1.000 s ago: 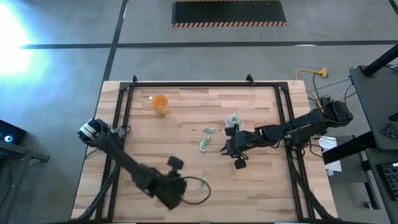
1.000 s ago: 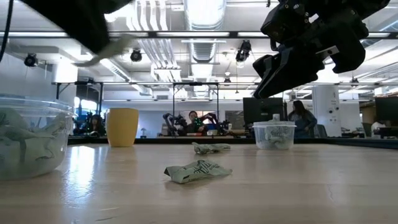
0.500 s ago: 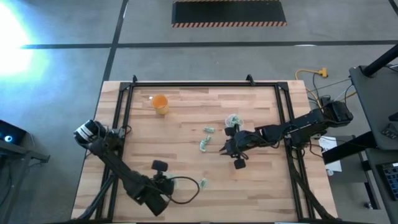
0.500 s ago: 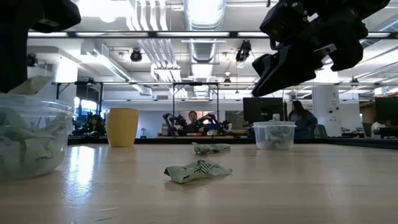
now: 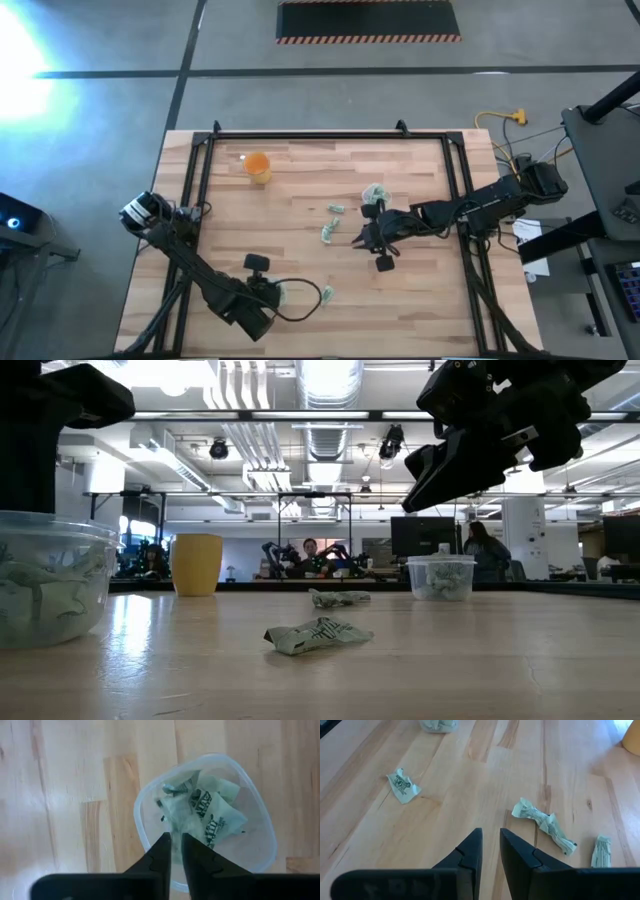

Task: Pick and place Stevia / Truvia into bins
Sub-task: Put the green stevia packet into the bottom transparent container, then put the green stevia packet into the top transparent container

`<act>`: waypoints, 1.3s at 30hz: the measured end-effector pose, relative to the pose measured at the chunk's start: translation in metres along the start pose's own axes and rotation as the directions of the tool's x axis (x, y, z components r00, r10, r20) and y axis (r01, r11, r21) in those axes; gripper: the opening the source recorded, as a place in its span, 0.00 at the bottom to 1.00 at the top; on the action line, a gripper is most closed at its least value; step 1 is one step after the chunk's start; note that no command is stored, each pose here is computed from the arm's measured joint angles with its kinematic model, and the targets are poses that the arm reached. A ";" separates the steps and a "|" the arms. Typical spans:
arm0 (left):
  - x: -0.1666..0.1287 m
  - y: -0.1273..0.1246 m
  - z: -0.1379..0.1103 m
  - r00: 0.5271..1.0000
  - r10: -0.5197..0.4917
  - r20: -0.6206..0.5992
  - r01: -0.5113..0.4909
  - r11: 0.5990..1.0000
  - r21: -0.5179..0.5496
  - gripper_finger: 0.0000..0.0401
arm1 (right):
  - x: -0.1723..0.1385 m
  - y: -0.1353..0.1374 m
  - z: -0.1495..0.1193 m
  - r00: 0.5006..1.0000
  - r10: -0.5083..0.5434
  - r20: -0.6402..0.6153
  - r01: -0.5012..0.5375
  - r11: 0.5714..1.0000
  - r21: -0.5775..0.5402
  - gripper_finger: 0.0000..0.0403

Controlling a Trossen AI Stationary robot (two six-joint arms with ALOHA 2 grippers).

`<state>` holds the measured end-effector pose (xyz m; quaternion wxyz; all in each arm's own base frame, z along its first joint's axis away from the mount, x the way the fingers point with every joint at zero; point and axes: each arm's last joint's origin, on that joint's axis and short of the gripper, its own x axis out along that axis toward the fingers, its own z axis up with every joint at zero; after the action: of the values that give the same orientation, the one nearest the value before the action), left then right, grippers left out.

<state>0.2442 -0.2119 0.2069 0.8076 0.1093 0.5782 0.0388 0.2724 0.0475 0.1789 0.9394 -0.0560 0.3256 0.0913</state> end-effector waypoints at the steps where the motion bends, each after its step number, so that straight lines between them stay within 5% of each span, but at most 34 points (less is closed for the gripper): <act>1: 0.000 0.000 0.000 1.000 0.000 0.000 0.000 1.000 -0.001 0.09 | 0.000 0.000 0.000 1.000 0.000 -0.001 0.000 1.000 0.000 0.14; 8: -0.002 0.001 0.001 1.000 -0.004 0.002 0.004 1.000 0.001 0.26 | 0.000 0.001 0.002 1.000 0.009 0.016 -0.009 1.000 0.004 0.14; 12: -0.016 0.011 -0.002 1.000 0.001 -0.004 -0.001 1.000 0.009 0.31 | -0.001 0.012 0.009 0.991 0.098 0.091 -0.095 0.995 -0.038 0.14; 18: -0.051 0.035 -0.007 0.982 0.079 0.173 -0.078 0.997 -0.010 0.31 | -0.004 0.037 0.018 0.960 0.210 0.183 -0.189 0.974 -0.126 0.14; 27: -0.084 0.065 -0.013 0.857 0.301 0.418 -0.259 0.953 -0.154 0.31 | 0.000 0.066 0.021 0.926 0.287 0.244 -0.236 0.947 -0.216 0.14; 39: -0.078 0.065 -0.016 0.840 0.342 0.422 -0.305 0.940 -0.155 0.31 | 0.053 0.077 0.026 0.936 0.289 0.199 -0.221 0.927 -0.302 0.14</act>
<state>0.2075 -0.1607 0.2882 0.9033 0.1780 0.3503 0.1724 0.3131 0.1345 0.1626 0.9348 -0.1311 0.1982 0.2638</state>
